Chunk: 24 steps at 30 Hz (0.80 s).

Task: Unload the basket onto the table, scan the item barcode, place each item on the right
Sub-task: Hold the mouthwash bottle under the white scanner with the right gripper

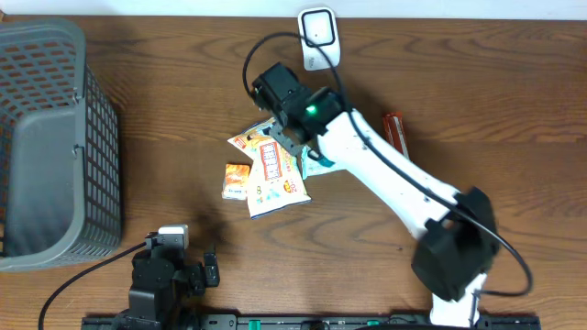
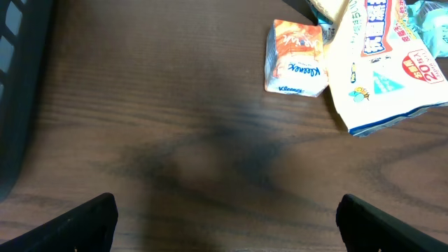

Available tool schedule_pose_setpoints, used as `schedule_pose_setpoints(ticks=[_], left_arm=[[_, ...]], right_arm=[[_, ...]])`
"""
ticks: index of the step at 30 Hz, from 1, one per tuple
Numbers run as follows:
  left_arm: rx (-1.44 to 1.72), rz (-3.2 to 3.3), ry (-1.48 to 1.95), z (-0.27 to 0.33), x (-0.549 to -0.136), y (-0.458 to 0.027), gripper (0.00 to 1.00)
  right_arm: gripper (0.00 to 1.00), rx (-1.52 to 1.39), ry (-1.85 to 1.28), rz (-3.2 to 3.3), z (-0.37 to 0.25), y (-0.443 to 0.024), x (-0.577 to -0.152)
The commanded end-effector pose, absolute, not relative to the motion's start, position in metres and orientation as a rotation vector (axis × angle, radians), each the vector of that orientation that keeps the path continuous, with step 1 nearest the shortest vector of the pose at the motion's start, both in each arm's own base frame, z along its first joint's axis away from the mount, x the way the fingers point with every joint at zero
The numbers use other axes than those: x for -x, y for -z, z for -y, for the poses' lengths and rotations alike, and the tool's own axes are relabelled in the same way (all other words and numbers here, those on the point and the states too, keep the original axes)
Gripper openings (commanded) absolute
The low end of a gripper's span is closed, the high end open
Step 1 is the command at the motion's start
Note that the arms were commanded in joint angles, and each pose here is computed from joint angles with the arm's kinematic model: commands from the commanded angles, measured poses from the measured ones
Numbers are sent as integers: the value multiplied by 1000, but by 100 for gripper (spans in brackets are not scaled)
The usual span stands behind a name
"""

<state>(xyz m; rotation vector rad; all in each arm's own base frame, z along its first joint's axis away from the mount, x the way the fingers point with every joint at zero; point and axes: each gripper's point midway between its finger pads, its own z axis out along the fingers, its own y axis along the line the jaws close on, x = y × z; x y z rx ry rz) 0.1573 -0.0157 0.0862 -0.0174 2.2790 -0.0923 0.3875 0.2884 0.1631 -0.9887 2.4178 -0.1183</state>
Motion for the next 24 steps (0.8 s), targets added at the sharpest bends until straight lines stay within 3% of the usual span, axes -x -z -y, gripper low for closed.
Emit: schedule_pose_setpoints(ticks=[1, 17, 24], left_arm=[[19, -2283, 85, 15, -156, -86, 100], [18, -2283, 84, 15, -156, -86, 100], [18, -2283, 84, 15, -156, -86, 100]], right_arm=[[1, 864, 213, -2307, -270, -218, -394], [2, 405, 702, -2024, -220, -282, -440], [1, 425, 874, -1902, -226, -280, -474]])
